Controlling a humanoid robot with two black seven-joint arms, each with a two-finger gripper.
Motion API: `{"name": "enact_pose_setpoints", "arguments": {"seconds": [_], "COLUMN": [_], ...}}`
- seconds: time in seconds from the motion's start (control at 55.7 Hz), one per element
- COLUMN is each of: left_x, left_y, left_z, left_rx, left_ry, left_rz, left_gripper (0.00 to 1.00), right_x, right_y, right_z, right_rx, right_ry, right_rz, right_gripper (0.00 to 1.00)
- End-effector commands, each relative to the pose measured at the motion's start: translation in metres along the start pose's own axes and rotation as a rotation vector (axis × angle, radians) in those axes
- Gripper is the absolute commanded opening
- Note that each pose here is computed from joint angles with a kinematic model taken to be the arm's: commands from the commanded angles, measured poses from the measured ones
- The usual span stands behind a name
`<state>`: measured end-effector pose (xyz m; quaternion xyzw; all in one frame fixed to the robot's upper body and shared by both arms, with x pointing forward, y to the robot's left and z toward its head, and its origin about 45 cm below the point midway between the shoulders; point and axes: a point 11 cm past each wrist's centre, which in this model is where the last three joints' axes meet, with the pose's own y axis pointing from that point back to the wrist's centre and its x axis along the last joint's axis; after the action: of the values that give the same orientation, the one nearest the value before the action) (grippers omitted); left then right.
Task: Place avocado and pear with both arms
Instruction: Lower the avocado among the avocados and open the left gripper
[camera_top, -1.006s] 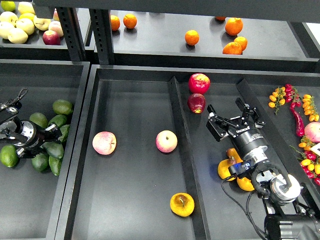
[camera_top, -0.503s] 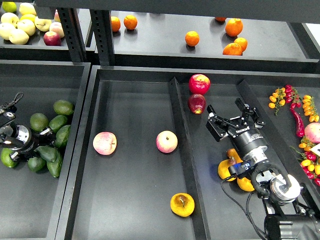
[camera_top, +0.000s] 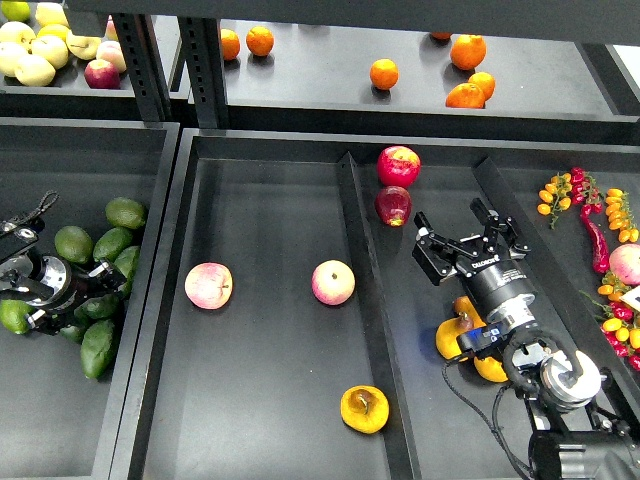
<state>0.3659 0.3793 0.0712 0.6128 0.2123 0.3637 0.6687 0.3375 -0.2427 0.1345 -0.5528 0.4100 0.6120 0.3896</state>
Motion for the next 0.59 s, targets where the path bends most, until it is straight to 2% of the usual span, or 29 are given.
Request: {"name": "enact_pose_setpoints", "arguments": {"seconds": [0.0,0.288,0.449,0.575], "left_x": [0.004,0.039,0.049,0.049], "left_y": [0.005,0.045,0.063,0.078], "left_z": [0.006,0.028,0.049,0.074], "left_rx": [-0.015,-0.113,-0.235,-0.387], "left_ry": [-0.005,0.024,0.109,0.212], "left_rz": [0.006,0.062,0.052,-0.002], "left_gripper": [0.88,0.97,0.98,0.98], "right_x": [0.0,0.002,0.006,0.007], "right_y": [0.0,-0.001,-0.001,-0.001], "right_z": [0.0,0.004,0.007,0.011], "right_rx": [0.0,-0.014,-0.022,-0.035], "right_ry": [0.0,0.001,0.0,0.003], "right_rz": [0.001,0.006,0.017,0.023], "right_gripper": [1.0,1.0,1.0,1.0]}}
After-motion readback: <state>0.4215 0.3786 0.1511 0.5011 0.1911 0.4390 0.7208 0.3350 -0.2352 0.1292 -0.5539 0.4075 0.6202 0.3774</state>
